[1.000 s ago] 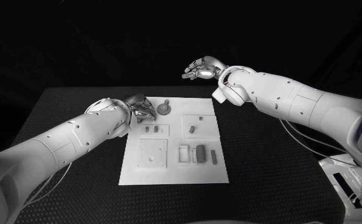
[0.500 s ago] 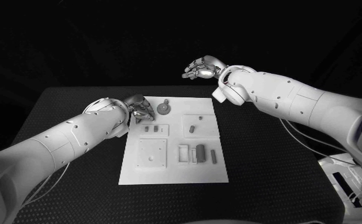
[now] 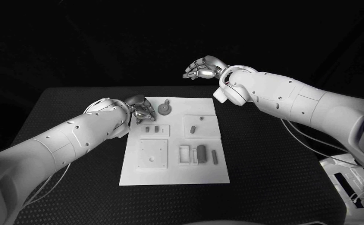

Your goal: Assemble the parts on the task board

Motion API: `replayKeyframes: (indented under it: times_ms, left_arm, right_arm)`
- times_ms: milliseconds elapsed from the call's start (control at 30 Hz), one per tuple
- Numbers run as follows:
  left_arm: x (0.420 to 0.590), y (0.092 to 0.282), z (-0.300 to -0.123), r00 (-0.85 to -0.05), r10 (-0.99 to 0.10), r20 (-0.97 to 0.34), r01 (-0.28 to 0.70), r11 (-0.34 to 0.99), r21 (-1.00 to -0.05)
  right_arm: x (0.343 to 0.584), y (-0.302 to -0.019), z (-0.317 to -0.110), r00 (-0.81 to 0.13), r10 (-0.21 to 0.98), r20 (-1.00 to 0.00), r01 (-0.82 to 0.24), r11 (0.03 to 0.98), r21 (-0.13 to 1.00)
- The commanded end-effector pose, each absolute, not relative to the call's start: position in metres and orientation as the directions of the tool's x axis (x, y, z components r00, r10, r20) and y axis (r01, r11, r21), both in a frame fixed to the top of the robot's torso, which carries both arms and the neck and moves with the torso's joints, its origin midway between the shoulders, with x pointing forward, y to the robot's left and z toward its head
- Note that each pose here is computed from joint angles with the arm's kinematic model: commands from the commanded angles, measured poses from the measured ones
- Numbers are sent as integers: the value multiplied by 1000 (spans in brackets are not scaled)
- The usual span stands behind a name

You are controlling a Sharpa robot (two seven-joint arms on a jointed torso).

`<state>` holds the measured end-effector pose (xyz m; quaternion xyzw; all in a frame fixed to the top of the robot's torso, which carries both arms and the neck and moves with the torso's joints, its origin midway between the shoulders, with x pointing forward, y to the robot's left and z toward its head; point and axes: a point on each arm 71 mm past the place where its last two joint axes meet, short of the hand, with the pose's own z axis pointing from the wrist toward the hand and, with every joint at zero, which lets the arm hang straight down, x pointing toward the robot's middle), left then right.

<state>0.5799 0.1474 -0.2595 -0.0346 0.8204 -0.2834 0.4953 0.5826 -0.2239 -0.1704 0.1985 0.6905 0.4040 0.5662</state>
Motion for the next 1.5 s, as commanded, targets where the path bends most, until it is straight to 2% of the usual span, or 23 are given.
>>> replayKeyframes:
  times_ms: [33, 467, 900, 1500]
  left_arm:
    - [578, 145, -263, -518, -322, -793, 225, 842, -490]
    - [577, 143, -268, -527, -317, -788, 221, 845, -487]
    - [576, 143, -272, -532, -252, -808, 243, 869, -431]
    - [577, 147, -270, -506, -296, -810, 233, 858, -459]
  right_arm:
    - [582, -222, -170, -284, 730, -621, -195, 590, 783]
    - [582, -222, -170, -284, 730, -621, -195, 590, 783]
    - [583, -220, -170, -286, 730, -621, -196, 589, 784]
    - [582, -221, -170, -286, 730, -621, -196, 590, 783]
